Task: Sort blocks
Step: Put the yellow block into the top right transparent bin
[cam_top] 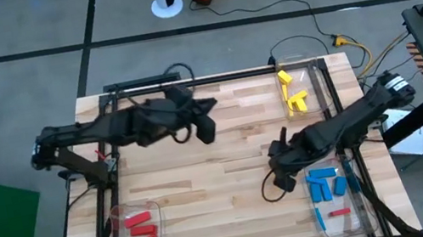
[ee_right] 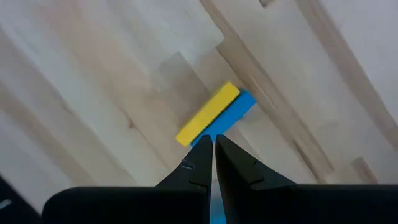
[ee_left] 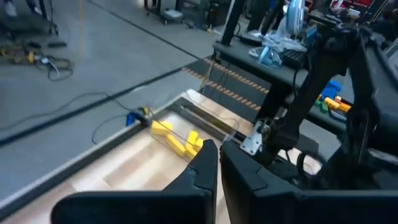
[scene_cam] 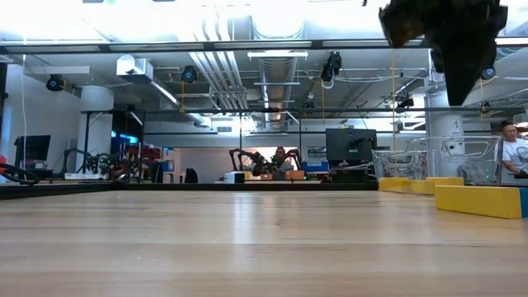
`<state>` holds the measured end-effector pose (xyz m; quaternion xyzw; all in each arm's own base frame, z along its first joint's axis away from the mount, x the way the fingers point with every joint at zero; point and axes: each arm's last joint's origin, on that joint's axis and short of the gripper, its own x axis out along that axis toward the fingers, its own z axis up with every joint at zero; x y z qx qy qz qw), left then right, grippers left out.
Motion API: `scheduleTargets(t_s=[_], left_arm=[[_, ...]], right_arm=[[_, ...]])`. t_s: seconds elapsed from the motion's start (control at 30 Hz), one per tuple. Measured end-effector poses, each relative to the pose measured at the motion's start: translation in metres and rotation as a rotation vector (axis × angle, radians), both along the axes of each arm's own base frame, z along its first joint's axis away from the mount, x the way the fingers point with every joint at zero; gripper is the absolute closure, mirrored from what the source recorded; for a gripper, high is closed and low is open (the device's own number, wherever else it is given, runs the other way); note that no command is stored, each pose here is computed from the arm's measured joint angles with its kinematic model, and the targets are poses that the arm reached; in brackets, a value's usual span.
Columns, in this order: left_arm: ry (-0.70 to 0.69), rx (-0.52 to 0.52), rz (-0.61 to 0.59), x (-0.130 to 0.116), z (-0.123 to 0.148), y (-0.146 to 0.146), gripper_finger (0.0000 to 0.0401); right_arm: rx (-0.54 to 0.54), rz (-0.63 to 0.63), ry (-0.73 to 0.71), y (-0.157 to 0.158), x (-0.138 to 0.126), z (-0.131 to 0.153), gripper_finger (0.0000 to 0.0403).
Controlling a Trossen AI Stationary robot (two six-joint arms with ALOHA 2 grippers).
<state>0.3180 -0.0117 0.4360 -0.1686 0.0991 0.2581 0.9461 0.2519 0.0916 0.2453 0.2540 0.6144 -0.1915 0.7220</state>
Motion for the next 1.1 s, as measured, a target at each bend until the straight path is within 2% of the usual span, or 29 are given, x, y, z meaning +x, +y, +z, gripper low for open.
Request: scheduleTargets(t_s=[0.23,0.57,0.67,0.87,1.1], left_arm=[[0.021,0.055,-0.02,-0.032,0.018,0.003,0.0401],[0.085,0.06,-0.021,-0.075,0.029,0.006,0.0401],[0.072,0.071,-0.024,-0.084,0.034,0.007,0.0401],[0.077,0.105,-0.002,-0.087,0.036,0.008,0.0401],[0.107,0.128,-0.009,-0.081,0.032,0.008,0.0401]], right_arm=[[0.013,-0.067,0.071,0.0,0.019,-0.026,0.039],[-0.029,-0.089,0.217,0.005,0.038,-0.076,0.0391],[-0.025,-0.108,0.225,0.005,0.039,-0.08,0.039],[-0.001,-0.143,0.119,0.008,0.049,-0.08,0.0391],[-0.098,-0.188,0.23,0.003,0.038,-0.071,0.0391]])
